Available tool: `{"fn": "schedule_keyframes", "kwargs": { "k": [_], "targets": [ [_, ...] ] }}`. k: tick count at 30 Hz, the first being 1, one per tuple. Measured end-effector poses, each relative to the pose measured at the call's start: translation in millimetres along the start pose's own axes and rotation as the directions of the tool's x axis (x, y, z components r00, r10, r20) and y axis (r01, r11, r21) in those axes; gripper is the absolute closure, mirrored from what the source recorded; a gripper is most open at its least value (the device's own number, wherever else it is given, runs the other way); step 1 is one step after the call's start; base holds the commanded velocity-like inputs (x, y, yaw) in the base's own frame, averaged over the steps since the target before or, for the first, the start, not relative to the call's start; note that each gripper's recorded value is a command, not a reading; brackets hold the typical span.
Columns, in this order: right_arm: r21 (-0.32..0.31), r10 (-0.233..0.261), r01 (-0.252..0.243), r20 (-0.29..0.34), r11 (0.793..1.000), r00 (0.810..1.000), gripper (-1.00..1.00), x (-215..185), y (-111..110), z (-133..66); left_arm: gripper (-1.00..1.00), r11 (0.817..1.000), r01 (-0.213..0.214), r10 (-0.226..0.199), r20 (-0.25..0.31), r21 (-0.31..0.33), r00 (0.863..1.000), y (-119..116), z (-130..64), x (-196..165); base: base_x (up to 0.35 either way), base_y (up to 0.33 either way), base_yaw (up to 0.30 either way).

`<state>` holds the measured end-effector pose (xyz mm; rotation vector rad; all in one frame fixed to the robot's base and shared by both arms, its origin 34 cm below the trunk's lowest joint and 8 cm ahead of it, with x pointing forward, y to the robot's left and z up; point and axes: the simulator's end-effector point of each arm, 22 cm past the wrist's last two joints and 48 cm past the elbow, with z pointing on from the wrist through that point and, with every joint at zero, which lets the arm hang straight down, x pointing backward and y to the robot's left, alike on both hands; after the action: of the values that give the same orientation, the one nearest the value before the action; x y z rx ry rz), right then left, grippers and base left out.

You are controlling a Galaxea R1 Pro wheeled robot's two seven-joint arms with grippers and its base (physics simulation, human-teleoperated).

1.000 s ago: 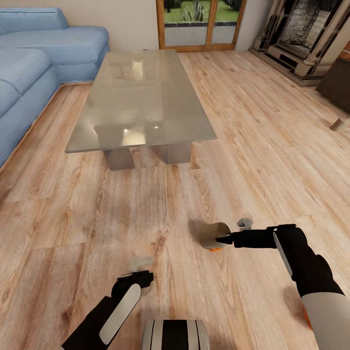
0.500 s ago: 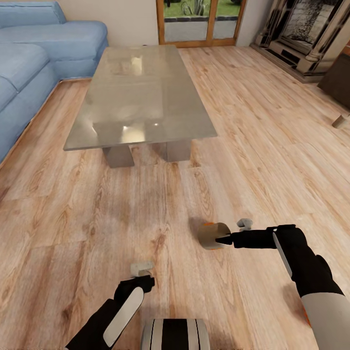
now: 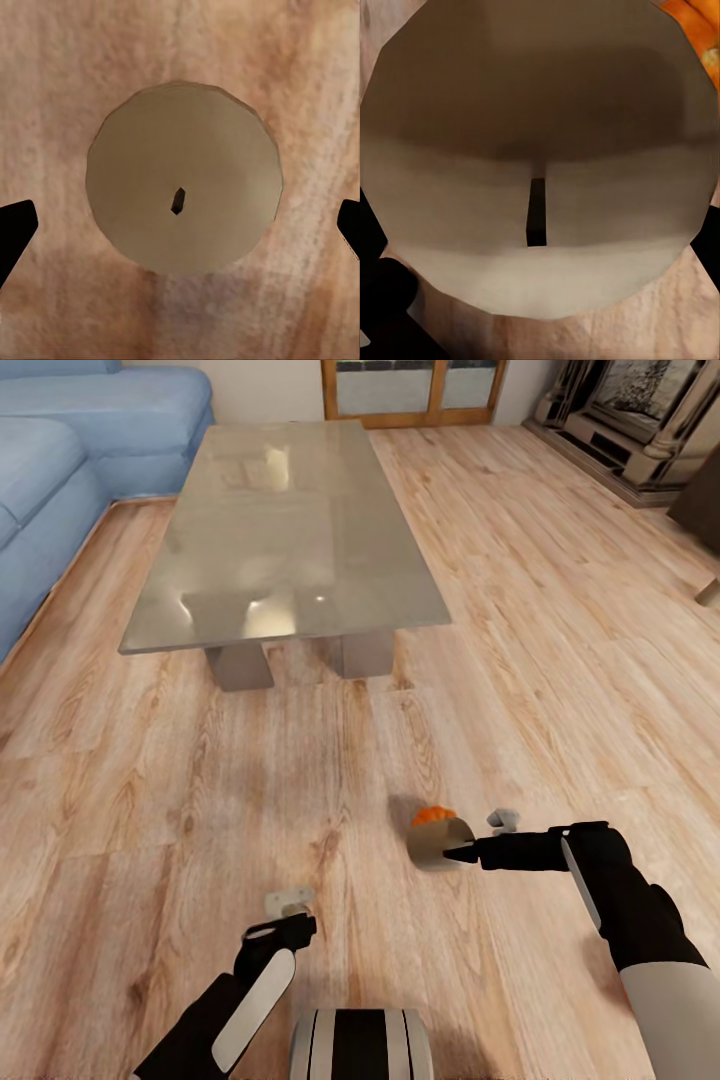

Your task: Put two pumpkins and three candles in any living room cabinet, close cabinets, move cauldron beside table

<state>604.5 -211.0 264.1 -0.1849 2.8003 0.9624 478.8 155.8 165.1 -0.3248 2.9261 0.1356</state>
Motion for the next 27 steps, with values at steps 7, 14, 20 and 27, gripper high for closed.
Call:
{"fn": "schedule_keyframes", "kwargs": {
  "k": [7,14,20,27],
  "targets": [
    [-0.001,0.013,-0.013,-0.018,1.000,1.000,1.00,8.4,-7.0,9.7,-1.00,1.000,0.007,-0.007,0.024,-0.015,1.000,3.6,8.4,-2.0,0.000,0.000,0.000],
    [-0.002,0.020,-0.020,-0.030,1.000,0.999,1.00,13.5,-10.1,14.8,-1.00,0.999,0.042,-0.041,0.049,-0.010,0.998,3.5,13.6,-4.0,0.000,0.000,0.000],
    [-0.002,0.028,-0.028,-0.041,1.000,0.999,1.00,18.7,-13.7,19.6,-1.00,0.998,0.042,-0.044,0.048,0.036,0.998,-5.9,18.5,-1.0,0.000,0.000,0.000],
    [-0.004,0.046,-0.047,-0.063,0.999,0.997,1.00,29.2,-21.2,30.4,-1.00,1.000,0.009,-0.010,0.056,0.014,0.998,-3.1,28.2,4.2,0.000,0.000,0.000]
  ]
}}
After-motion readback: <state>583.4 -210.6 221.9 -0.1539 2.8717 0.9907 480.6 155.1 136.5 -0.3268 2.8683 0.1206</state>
